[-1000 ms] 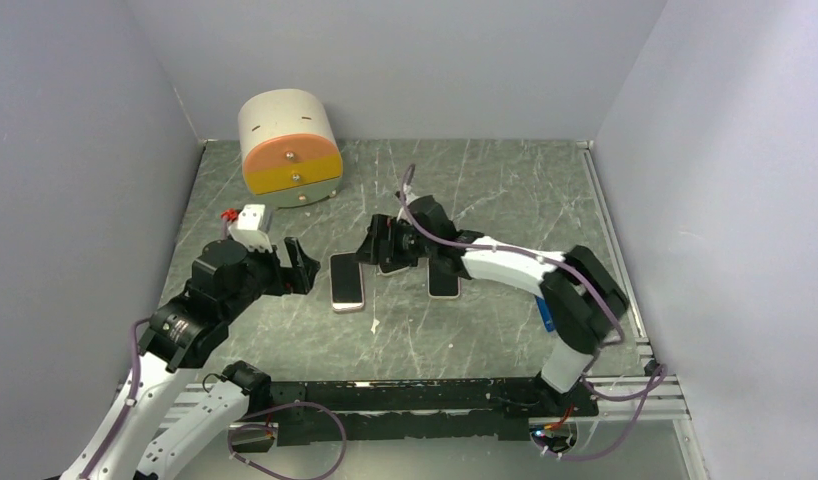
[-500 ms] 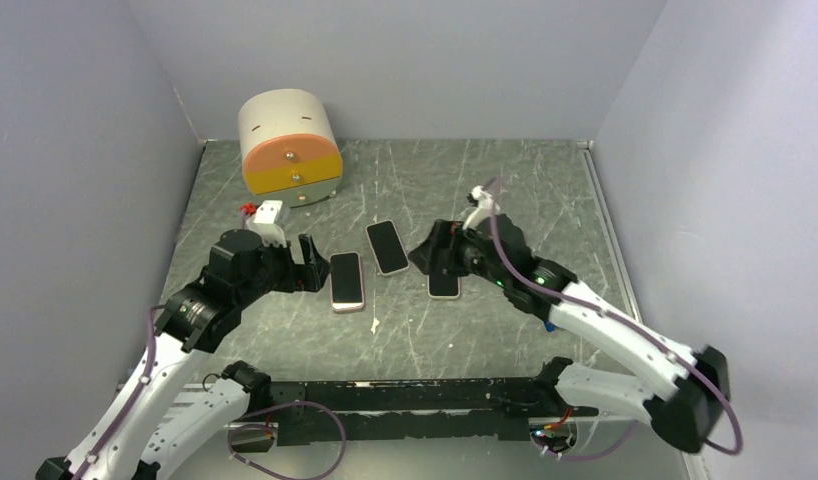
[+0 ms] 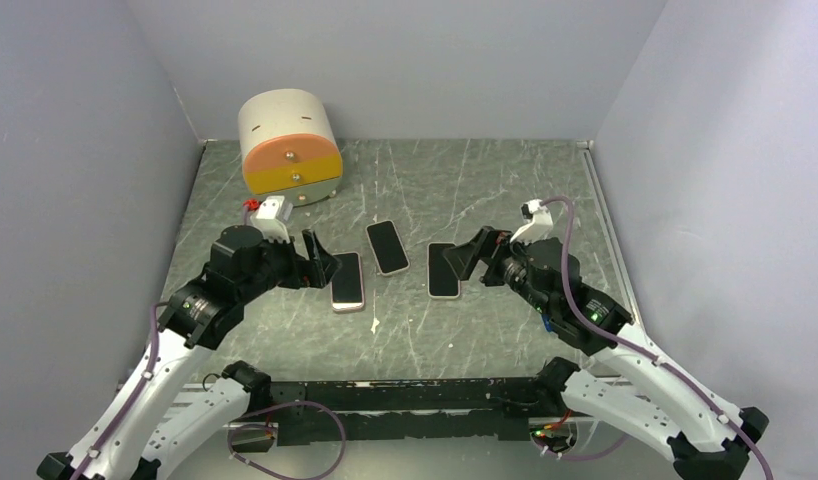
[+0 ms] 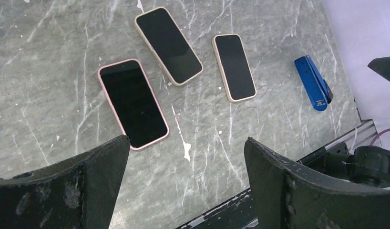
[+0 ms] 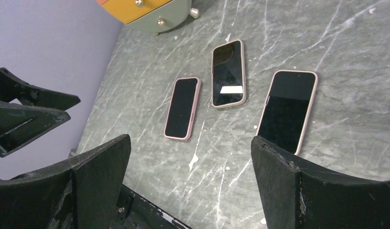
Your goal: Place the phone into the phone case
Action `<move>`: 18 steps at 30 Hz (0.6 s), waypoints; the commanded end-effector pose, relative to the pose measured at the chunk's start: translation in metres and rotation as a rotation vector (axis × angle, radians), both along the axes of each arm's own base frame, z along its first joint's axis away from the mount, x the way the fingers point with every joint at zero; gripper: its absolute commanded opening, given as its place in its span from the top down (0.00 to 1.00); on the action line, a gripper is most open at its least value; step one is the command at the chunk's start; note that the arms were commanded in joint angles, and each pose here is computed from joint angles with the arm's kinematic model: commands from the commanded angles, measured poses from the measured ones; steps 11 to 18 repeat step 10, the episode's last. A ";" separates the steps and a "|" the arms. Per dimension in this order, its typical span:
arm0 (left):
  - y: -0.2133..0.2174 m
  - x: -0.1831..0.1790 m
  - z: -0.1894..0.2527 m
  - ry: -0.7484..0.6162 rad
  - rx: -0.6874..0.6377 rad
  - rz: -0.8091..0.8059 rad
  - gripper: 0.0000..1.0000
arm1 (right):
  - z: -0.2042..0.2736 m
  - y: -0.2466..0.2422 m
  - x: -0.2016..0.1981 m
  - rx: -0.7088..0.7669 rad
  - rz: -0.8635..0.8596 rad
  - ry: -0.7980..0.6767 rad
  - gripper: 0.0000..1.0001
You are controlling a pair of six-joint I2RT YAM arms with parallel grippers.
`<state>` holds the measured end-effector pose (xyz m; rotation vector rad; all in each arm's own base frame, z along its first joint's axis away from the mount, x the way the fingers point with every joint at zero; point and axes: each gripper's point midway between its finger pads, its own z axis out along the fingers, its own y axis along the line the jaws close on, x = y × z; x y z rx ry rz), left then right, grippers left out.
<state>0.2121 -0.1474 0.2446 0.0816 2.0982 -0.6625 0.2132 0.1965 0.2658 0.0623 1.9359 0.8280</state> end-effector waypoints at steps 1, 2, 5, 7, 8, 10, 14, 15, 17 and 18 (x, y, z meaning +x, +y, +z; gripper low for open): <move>-0.008 0.002 0.030 -0.072 -0.078 -0.014 0.06 | 0.026 -0.012 0.002 0.026 -0.054 -0.050 0.01; -0.008 0.003 0.028 -0.070 -0.077 -0.014 0.06 | 0.028 -0.015 0.002 0.023 -0.066 -0.053 0.01; -0.005 0.006 0.020 -0.049 -0.059 0.010 0.06 | 0.031 -0.024 0.004 0.030 -0.108 -0.082 0.01; -0.007 0.006 0.018 -0.041 -0.055 0.000 0.06 | 0.036 -0.027 0.003 0.042 -0.114 -0.105 0.01; -0.007 0.005 0.018 -0.039 -0.055 -0.003 0.06 | 0.038 -0.028 0.003 0.047 -0.112 -0.111 0.01; -0.007 0.006 0.017 -0.032 -0.053 -0.002 0.06 | 0.040 -0.027 0.002 0.045 -0.105 -0.119 0.01; -0.007 0.006 0.017 -0.032 -0.053 -0.002 0.06 | 0.040 -0.027 0.002 0.045 -0.105 -0.119 0.01; -0.007 0.006 0.017 -0.032 -0.053 -0.002 0.06 | 0.040 -0.027 0.002 0.045 -0.105 -0.119 0.01; -0.007 0.006 0.017 -0.032 -0.053 -0.002 0.06 | 0.040 -0.027 0.002 0.045 -0.105 -0.119 0.01; -0.007 0.006 0.017 -0.032 -0.053 -0.002 0.06 | 0.040 -0.027 0.002 0.045 -0.105 -0.119 0.01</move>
